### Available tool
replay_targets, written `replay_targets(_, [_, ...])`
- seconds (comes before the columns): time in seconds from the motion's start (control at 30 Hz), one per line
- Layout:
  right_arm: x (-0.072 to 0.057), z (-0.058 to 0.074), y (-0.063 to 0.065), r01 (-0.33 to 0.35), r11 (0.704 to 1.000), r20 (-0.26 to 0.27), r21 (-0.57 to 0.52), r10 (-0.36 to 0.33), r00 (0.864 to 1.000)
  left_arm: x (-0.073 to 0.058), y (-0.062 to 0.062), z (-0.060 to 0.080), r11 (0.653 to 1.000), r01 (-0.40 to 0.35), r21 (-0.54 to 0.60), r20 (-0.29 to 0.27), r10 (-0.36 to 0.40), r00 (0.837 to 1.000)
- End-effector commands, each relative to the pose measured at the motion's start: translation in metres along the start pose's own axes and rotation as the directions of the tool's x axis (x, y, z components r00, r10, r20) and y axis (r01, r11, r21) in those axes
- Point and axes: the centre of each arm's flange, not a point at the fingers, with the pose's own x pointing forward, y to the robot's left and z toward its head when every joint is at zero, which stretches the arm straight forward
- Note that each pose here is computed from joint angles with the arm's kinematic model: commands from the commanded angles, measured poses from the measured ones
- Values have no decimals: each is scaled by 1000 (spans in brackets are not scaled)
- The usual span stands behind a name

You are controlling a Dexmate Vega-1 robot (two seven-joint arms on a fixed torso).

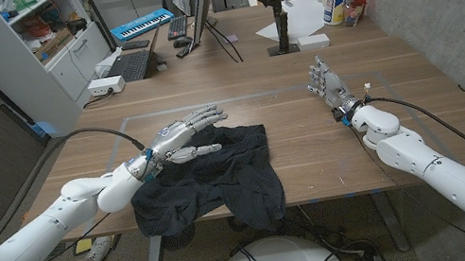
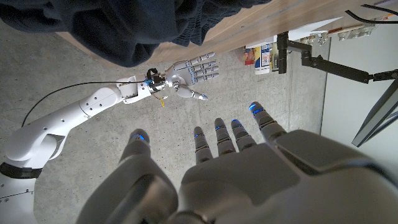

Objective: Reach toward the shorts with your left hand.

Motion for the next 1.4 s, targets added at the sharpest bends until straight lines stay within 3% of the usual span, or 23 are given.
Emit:
replay_targets(0.03, [3,-2,5,-16,1000,-8,-3,16,1000,-12,-2,1,1000,1,-9,-24,-1,1000])
replay_targets(0.8, [5,-4,7,-9,1000,-12,5,9,1000,-33,-9,0,997,55,-50,-82,-59,995])
replay_targets(1.4, [6,-3,11,-13,1000,-10,1,13,1000,-28,-17,-5,996,75,-57,-65,-79,995])
